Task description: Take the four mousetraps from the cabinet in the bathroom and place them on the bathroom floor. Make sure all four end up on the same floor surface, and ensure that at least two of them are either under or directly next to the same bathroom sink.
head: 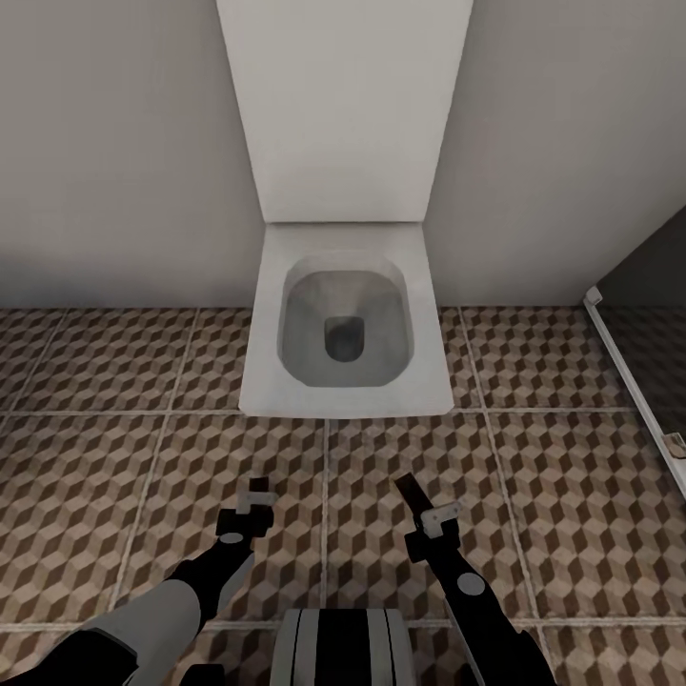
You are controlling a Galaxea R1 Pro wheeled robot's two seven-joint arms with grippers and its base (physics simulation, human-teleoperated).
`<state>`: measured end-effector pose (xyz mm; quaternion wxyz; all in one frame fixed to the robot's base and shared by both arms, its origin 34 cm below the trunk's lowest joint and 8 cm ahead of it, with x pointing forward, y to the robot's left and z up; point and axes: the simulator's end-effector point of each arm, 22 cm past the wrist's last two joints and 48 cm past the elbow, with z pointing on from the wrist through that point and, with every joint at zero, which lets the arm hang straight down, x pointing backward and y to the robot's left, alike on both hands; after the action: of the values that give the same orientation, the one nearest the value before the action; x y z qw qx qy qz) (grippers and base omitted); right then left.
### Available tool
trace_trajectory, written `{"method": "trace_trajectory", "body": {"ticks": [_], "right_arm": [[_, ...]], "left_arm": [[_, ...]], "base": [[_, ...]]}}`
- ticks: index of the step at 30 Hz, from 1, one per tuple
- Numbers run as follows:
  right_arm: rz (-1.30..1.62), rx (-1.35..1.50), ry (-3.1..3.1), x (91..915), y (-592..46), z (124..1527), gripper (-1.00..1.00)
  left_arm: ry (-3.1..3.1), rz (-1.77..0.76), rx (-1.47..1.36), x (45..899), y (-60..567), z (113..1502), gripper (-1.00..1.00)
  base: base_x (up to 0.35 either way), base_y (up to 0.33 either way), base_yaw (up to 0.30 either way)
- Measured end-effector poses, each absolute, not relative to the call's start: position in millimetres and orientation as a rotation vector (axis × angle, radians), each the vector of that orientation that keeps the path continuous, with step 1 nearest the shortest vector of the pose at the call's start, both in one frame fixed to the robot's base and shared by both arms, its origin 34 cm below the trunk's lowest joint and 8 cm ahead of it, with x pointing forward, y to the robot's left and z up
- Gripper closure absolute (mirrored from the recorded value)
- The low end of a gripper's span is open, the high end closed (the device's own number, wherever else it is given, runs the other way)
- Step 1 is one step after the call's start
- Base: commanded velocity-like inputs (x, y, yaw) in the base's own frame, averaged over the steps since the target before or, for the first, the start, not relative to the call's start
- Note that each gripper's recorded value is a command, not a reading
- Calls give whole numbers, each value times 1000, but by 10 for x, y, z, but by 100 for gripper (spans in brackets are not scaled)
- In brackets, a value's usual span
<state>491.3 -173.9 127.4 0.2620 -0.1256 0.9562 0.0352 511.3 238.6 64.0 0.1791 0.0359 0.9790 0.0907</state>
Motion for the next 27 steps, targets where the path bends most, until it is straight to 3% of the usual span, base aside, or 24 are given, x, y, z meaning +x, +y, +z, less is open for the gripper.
{"method": "trace_trajectory", "body": {"ticks": [27], "right_arm": [[91, -342, 2577, 4952, -1737, 1298, 100]], "left_arm": [[2793, 264, 108, 4991, 2390, 603, 100]], "base": [[0, 0, 0]]}}
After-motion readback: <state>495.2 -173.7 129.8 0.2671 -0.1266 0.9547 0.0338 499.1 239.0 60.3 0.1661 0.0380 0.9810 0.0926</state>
